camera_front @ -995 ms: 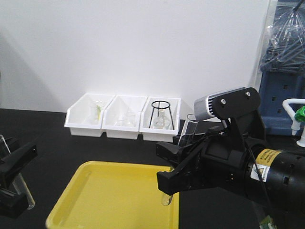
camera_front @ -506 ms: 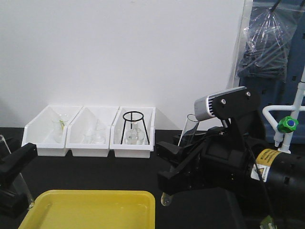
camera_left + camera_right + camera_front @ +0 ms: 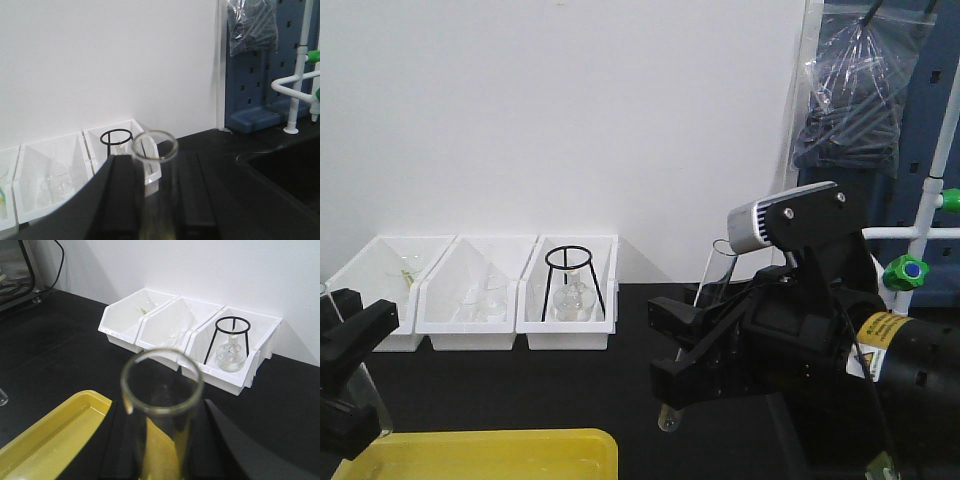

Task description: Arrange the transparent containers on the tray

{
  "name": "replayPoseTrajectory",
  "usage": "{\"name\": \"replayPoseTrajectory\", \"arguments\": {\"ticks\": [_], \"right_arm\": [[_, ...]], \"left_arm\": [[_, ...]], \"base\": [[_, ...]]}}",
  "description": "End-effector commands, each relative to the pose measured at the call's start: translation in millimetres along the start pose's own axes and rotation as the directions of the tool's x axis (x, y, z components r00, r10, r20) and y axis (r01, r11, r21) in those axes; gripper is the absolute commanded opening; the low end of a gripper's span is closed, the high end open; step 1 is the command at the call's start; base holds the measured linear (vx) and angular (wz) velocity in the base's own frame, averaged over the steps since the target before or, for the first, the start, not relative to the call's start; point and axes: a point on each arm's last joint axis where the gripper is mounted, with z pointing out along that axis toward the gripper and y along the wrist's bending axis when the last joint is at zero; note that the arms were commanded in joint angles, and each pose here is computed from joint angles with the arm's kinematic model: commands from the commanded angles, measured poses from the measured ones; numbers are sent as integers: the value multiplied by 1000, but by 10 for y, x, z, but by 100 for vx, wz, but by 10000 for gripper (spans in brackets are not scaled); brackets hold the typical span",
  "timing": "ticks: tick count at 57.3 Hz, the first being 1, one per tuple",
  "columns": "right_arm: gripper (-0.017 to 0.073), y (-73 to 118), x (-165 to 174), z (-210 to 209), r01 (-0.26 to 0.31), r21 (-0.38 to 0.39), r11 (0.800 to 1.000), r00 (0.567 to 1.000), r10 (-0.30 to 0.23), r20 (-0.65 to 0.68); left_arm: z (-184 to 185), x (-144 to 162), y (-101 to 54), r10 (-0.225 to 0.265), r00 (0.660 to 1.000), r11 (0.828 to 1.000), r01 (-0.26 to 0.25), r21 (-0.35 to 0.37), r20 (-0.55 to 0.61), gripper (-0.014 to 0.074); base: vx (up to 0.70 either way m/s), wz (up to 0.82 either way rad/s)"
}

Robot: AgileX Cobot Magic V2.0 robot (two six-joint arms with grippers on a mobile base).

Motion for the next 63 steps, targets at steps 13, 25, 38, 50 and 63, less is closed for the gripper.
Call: {"name": "replayPoseTrajectory", "arguments": {"ticks": [13,25,38,50,63], "right_arm": [[135,8,-250,-125,19,2,1000,989,-19,143],[135,8,-257,-126,19,2,1000,988,-19,151],[135,8,-257,-126,19,2,1000,988,-19,151],[135,8,-263,-127,19,3,1000,987,-19,157],[135,7,-277,-130,19,3,1000,985,-19,173]], "left_arm": [[-23,-208,-29,-15,992,1000,12,25,122,83],[-23,-208,-29,-15,992,1000,12,25,122,83],[-24,-215,-31,-15,991,1000,12,27,130,83],[-24,-215,-31,-15,991,1000,12,27,130,83],[-24,-215,-31,-15,991,1000,12,27,130,83]], "base": [[1,-2],[0,0],[0,0],[0,0],[0,0]]}}
